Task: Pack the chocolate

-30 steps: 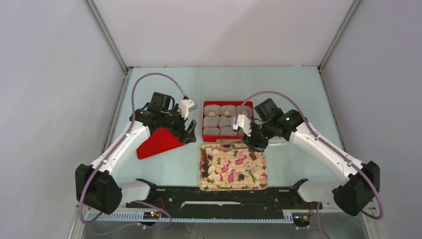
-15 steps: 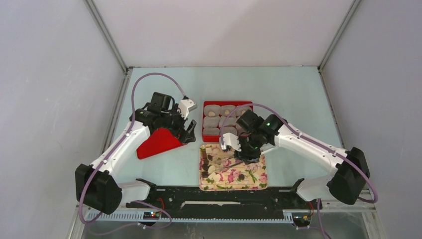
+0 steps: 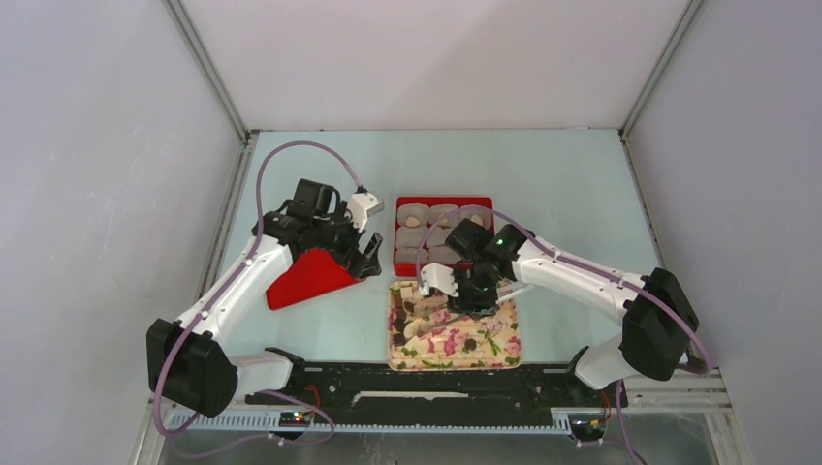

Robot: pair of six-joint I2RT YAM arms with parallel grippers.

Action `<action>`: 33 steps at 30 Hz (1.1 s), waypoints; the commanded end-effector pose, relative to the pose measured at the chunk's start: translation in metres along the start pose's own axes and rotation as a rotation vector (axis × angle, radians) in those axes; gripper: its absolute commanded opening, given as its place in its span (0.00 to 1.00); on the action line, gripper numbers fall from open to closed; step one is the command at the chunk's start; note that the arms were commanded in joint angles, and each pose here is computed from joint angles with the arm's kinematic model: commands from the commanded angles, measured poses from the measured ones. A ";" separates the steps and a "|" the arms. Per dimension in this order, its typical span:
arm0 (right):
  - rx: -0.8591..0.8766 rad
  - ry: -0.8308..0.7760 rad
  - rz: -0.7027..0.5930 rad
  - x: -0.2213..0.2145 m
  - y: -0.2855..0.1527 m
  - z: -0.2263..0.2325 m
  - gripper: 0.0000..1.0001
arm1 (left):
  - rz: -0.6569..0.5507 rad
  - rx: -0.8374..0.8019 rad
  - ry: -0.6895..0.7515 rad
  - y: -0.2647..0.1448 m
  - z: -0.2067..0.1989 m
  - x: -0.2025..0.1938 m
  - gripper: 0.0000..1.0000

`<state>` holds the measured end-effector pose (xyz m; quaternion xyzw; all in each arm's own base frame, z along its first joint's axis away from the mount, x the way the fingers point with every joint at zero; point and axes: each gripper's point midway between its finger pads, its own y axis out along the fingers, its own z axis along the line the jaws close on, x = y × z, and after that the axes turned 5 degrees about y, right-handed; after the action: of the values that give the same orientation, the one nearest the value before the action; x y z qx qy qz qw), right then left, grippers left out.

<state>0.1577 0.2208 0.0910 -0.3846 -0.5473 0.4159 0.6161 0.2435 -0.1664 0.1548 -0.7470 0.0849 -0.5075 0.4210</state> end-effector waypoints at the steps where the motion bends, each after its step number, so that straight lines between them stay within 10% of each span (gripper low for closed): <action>1: 0.003 -0.071 -0.027 0.017 -0.001 0.004 0.49 | -0.060 0.033 0.068 -0.011 0.004 0.021 1.00; 16: 0.004 -0.067 -0.031 0.027 -0.008 0.000 0.30 | -0.061 0.033 0.070 -0.011 0.004 0.021 1.00; 33: -0.193 0.151 -0.343 0.033 -0.089 -0.059 0.25 | -0.059 0.023 0.061 -0.007 0.004 0.020 1.00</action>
<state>0.1902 0.2041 0.1471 -0.3786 -0.5640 0.3068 0.6667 0.2457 -0.1659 0.1552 -0.7442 0.0821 -0.5099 0.4237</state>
